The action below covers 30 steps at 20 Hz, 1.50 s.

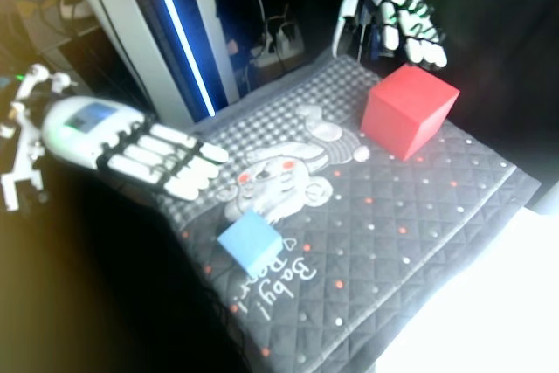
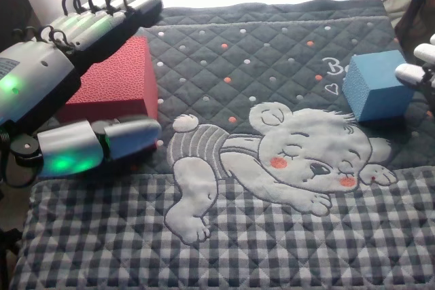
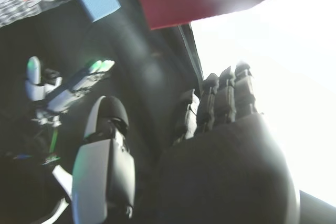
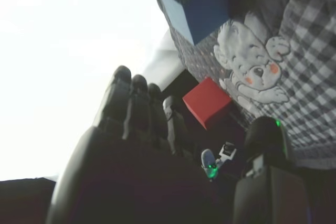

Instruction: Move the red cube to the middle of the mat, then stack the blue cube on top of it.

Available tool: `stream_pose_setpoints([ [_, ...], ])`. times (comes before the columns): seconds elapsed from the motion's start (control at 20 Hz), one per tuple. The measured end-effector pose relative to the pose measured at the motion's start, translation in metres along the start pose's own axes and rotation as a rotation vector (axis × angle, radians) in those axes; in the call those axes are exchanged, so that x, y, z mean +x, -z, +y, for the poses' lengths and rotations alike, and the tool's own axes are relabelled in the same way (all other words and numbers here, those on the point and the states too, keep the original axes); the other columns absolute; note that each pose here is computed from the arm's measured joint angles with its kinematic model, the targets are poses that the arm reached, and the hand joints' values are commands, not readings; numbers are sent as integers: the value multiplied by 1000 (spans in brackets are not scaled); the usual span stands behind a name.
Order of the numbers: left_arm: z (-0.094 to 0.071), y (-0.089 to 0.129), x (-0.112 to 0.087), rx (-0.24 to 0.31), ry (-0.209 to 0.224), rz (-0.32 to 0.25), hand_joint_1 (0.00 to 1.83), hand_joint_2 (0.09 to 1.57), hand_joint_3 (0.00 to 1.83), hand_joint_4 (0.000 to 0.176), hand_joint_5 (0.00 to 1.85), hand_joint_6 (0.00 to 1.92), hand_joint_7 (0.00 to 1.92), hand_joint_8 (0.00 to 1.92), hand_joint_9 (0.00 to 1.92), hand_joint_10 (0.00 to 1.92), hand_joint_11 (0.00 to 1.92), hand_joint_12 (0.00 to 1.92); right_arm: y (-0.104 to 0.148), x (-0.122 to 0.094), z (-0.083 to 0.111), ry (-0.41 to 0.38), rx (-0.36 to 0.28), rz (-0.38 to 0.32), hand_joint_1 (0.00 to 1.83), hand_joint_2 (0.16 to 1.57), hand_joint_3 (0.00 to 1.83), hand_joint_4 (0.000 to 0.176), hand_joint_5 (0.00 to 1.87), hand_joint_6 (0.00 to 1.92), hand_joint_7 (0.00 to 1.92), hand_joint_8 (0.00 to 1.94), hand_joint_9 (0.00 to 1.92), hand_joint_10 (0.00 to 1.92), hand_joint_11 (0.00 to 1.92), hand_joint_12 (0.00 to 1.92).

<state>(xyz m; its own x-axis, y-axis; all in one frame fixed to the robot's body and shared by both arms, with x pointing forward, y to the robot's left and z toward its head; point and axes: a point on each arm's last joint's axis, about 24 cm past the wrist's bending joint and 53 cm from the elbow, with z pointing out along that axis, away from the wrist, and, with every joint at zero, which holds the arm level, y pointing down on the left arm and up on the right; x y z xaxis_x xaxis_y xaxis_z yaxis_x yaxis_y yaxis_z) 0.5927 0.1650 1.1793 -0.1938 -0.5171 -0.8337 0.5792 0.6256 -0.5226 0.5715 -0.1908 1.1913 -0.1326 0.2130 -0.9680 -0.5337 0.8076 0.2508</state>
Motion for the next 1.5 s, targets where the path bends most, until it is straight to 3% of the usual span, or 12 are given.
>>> stream_pose_setpoints([
  [0.45,4,0,1,-15,1,3,322,1164,0,19,0,0,0,0,0,0,0,0,-3,5,0,-3,-2,2,365,1172,3,17,0,0,0,0,0,0,0,0],
  [0.5,5,0,1,-17,-1,3,340,1159,0,0,0,0,0,0,0,0,0,0,-3,5,-2,-6,3,0,370,1172,2,21,0,0,0,0,0,0,0,0],
  [0.7,12,-1,-1,-38,7,-11,502,1139,0,13,0,0,0,0,0,0,0,0,-3,4,-5,-8,12,-3,433,1151,0,7,0,0,0,0,0,0,0,0],
  [0.8,23,-7,-1,-69,26,-30,569,1114,0,17,0,0,0,0,0,0,0,0,-4,5,-6,-13,17,-5,439,1148,0,10,0,0,0,0,0,0,0,0],
  [0.9,40,-18,-6,-118,54,-66,675,1057,0,1,0,0,0,0,0,0,0,0,-5,7,-4,-18,11,-2,446,1146,0,19,0,0,0,0,0,0,0,0],
  [1.1,72,-20,7,-232,79,-43,730,988,0,2,0,0,0,0,0,0,0,0,-5,6,-8,-20,22,-6,425,1143,0,29,0,0,0,0,0,0,0,0],
  [1.2,85,-19,15,-279,81,-20,856,945,0,30,0,0,0,0,0,0,0,0,-5,7,-7,-21,19,-6,371,1173,9,34,0,0,0,0,0,0,0,0],
  [1.25,89,-19,13,-286,79,-20,856,945,0,30,0,0,0,0,0,0,0,0,-5,8,-6,-22,18,-5,371,1173,9,34,0,0,0,0,0,0,0,0],
  [1.3,93,-18,12,-297,74,-20,960,886,0,96,0,0,0,0,0,0,0,0,-5,9,-6,-24,17,-3,349,1191,13,31,0,0,0,0,0,0,0,0],
  [1.35,95,-19,11,-306,71,-27,960,886,0,96,0,0,0,0,0,0,0,0,-5,9,-6,-24,17,-3,349,1191,13,31,0,0,0,0,0,0,0,0],
  [1.45,98,-24,11,-322,61,-25,996,851,0,145,0,0,0,0,0,0,0,0,-5,8,-6,-25,19,-5,378,1194,10,46,0,0,0,0,0,0,0,0],
  [1.5,97,-26,11,-316,52,-19,1006,856,0,138,0,0,0,0,0,0,0,0,-5,8,-6,-24,17,-5,367,1196,9,47,0,0,0,0,0,0,0,0],
])
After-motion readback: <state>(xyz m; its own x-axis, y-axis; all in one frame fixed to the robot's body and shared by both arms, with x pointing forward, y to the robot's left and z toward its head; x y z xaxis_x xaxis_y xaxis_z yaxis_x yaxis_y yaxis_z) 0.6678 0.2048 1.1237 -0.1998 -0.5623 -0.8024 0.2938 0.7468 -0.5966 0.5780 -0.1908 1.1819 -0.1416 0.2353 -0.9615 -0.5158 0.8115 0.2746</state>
